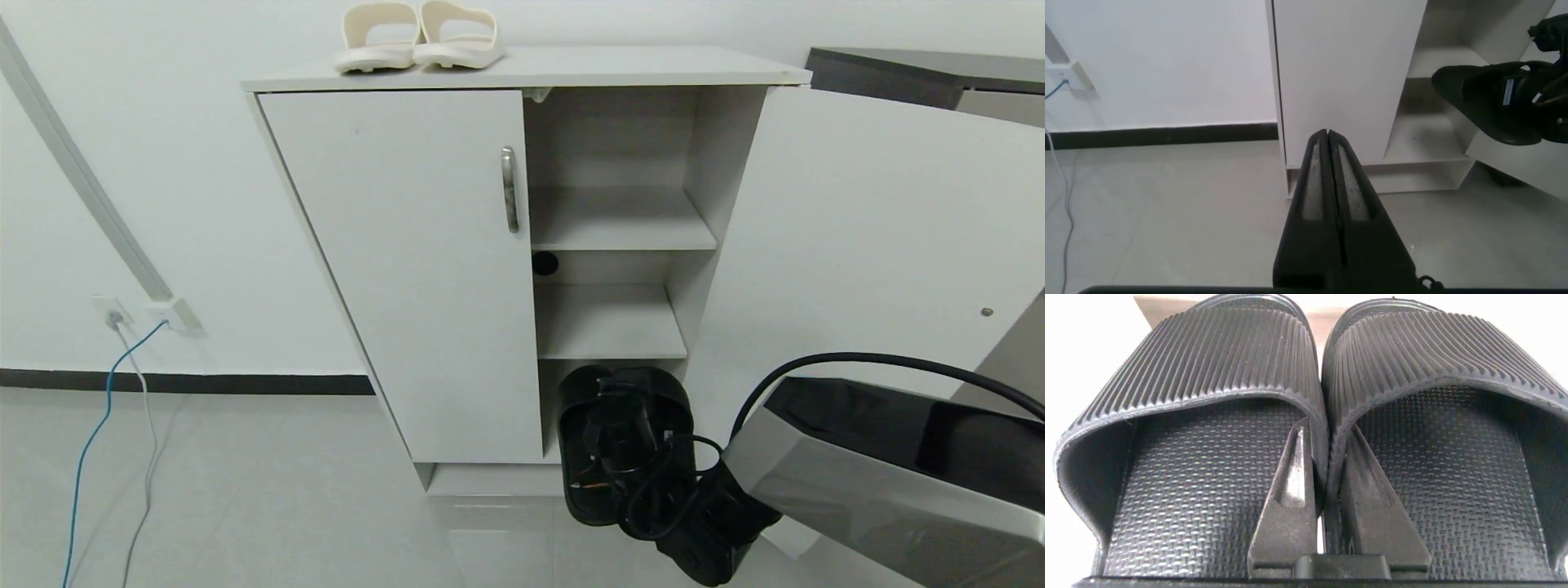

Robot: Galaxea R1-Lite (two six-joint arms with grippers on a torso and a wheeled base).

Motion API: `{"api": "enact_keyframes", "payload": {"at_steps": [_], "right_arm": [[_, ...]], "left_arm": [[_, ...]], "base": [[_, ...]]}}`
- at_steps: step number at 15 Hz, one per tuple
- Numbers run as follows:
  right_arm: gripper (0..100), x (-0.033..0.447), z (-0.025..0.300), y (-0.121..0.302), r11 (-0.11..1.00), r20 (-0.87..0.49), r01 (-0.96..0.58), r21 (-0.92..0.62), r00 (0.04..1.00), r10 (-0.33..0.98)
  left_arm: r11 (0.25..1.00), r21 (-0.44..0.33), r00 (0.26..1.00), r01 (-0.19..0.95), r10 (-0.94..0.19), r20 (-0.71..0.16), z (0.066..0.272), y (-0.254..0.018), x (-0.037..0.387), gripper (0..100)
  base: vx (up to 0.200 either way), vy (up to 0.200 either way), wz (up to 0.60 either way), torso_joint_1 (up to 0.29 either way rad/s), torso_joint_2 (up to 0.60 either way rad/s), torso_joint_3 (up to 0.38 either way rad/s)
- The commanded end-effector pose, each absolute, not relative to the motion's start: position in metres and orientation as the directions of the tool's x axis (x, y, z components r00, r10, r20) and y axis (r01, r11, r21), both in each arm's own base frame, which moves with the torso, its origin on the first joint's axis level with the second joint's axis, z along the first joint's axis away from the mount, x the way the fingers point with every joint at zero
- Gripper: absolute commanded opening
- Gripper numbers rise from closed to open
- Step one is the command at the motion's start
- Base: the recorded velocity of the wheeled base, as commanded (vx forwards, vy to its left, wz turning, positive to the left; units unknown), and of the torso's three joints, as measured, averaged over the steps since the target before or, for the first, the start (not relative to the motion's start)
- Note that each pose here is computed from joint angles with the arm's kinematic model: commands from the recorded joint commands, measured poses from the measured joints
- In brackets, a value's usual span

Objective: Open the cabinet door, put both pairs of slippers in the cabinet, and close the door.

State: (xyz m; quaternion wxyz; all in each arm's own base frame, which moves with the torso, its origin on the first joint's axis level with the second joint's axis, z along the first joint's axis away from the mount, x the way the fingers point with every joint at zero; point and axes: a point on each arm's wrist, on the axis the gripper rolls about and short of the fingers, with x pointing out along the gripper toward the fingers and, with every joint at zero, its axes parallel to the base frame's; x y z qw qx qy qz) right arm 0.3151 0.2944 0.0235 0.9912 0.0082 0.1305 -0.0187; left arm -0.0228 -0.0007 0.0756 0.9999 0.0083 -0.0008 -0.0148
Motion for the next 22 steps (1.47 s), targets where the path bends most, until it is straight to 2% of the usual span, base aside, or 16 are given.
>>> {"api": "enact_keyframes", "payload": {"at_steps": [1,4,8,10,18,22], "right_arm": [[0,0.316,0.022,0.295,0.999,-0.260,0.041,0.011,0.965,-0.037],[0,0.319,0.019,0.294,0.999,-0.246,0.045,0.011,0.968,-0.041],[0,0.318,0.031,0.291,1.000,-0.043,0.013,-0.002,0.999,-0.013],[0,0.318,0.035,0.288,1.000,-0.001,0.017,-0.013,1.000,-0.017],[0,0.321,0.036,0.287,1.000,0.005,0.023,-0.008,1.000,-0.023],[0,0.321,0.041,0.285,1.000,0.014,0.029,-0.001,0.999,-0.029]], "left_arm": [[0.999,0.017,1.000,0.029,-0.029,0.000,0.076,-0.001,-0.023,0],[0.999,0.015,1.000,0.029,-0.029,0.000,0.076,-0.001,-0.023,0],[0.999,0.017,1.000,0.029,-0.029,0.000,0.076,-0.001,-0.023,0],[0.999,0.015,1.000,0.029,-0.029,0.000,0.076,-0.001,-0.023,0],[0.999,0.015,1.000,0.029,-0.029,0.000,0.076,-0.001,-0.023,0],[0.999,0.015,1.000,0.029,-0.029,0.000,0.076,-0.001,-0.023,0]], "base": [[0.000,0.000,0.00,0.002,0.01,-0.198],[0.000,0.000,0.00,0.002,0.00,-0.190],[0.000,0.000,0.00,0.005,0.00,-0.199],[0.000,0.000,0.00,0.007,0.00,-0.198],[0.000,0.000,0.00,0.001,0.00,-0.024],[0.200,0.000,0.00,0.002,0.00,0.001]]}}
